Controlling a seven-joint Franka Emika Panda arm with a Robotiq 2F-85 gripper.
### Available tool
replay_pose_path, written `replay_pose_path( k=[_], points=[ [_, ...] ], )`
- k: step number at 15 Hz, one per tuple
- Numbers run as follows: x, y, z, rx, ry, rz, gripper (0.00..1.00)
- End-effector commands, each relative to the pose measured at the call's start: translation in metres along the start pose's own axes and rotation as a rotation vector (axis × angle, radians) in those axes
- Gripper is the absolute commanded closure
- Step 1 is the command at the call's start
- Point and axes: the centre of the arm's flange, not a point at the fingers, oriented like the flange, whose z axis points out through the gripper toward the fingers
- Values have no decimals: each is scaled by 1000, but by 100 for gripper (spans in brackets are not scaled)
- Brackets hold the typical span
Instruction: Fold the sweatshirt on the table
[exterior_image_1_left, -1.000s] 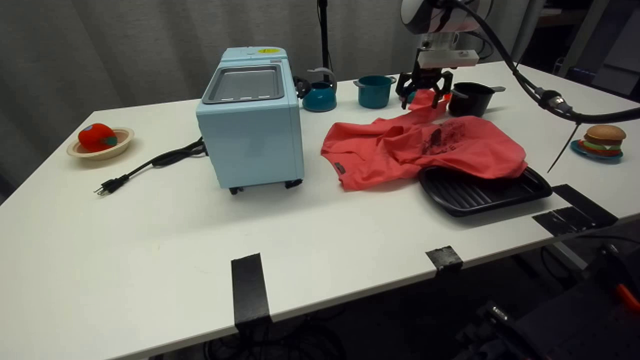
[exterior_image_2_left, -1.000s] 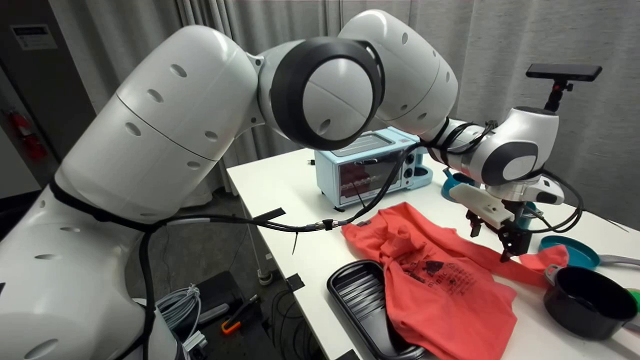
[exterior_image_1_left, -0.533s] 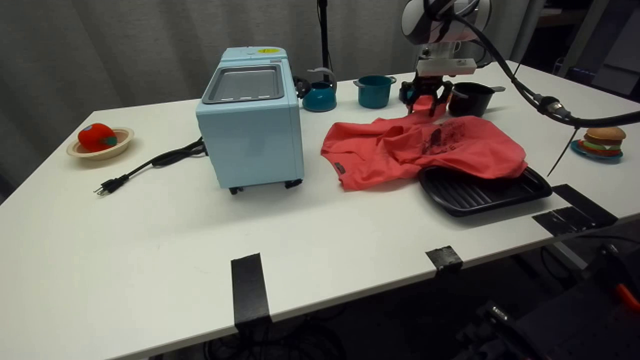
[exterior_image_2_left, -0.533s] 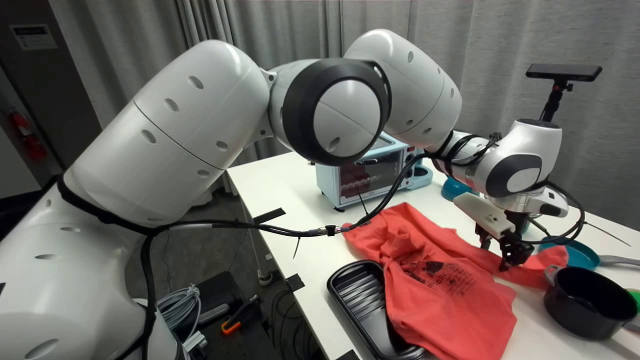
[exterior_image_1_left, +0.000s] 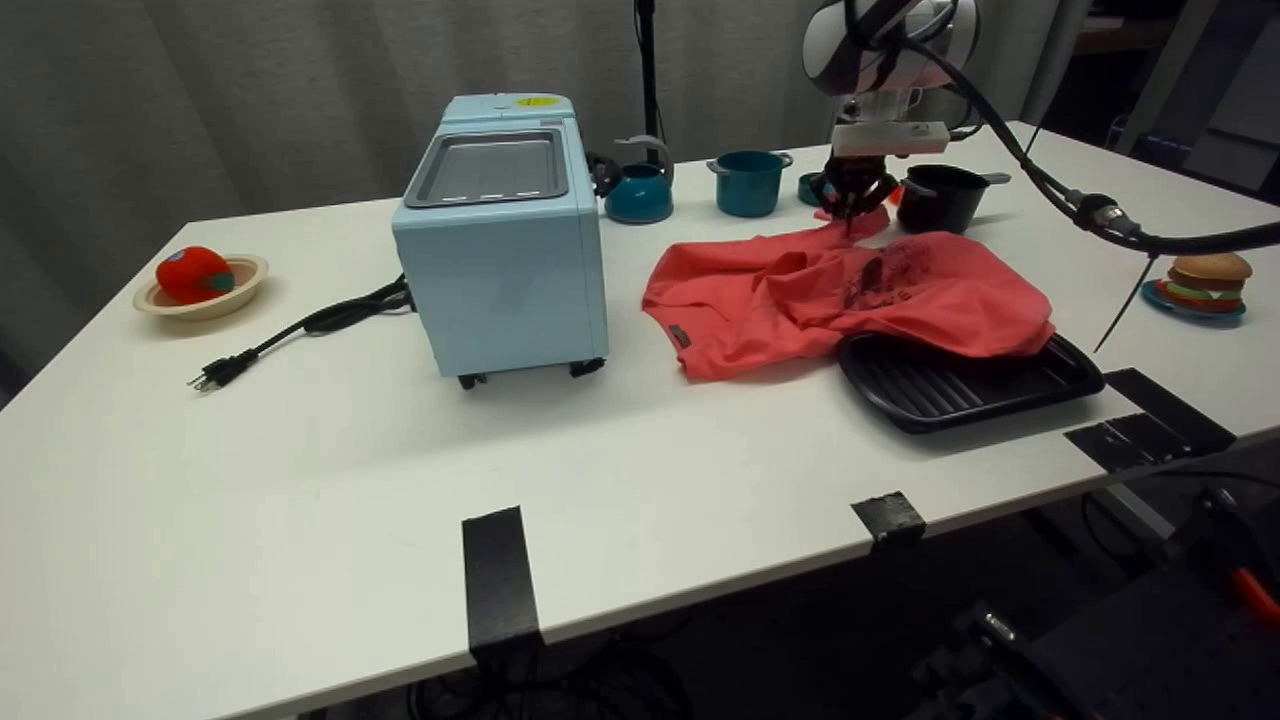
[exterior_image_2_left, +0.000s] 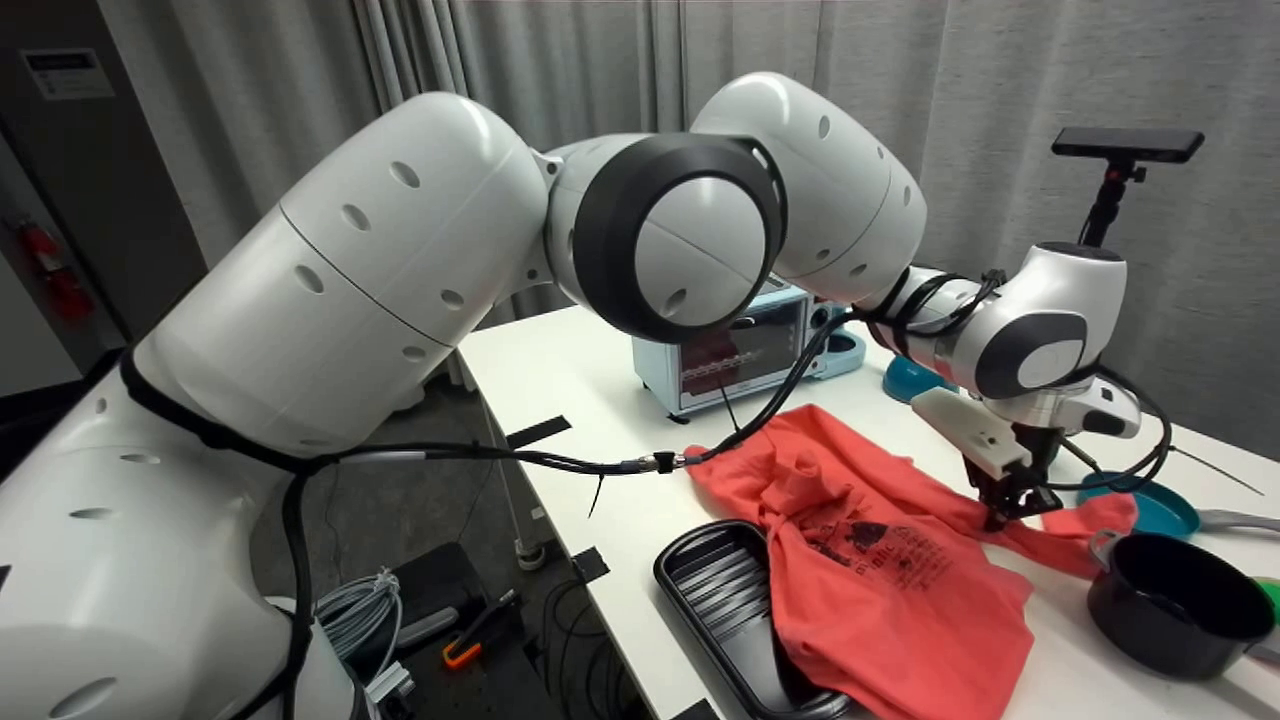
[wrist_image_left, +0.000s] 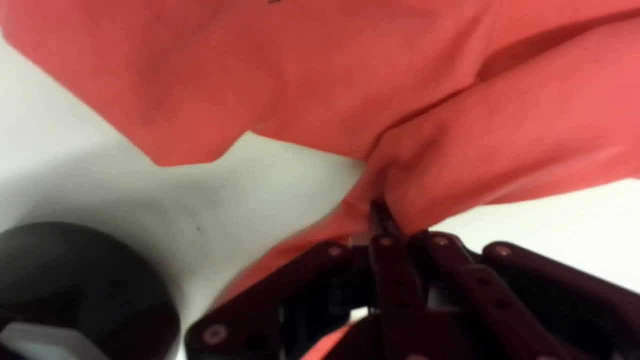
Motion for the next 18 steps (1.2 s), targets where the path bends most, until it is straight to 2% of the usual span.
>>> replay_pose_path(
  k=[1,7,18],
  points=[
    [-5,-13,-27,29,35,-26,100],
    [-39,-41,-86,39,161,-159,99],
    [-144,-75,-157,-16,-56,-490,99]
  ],
)
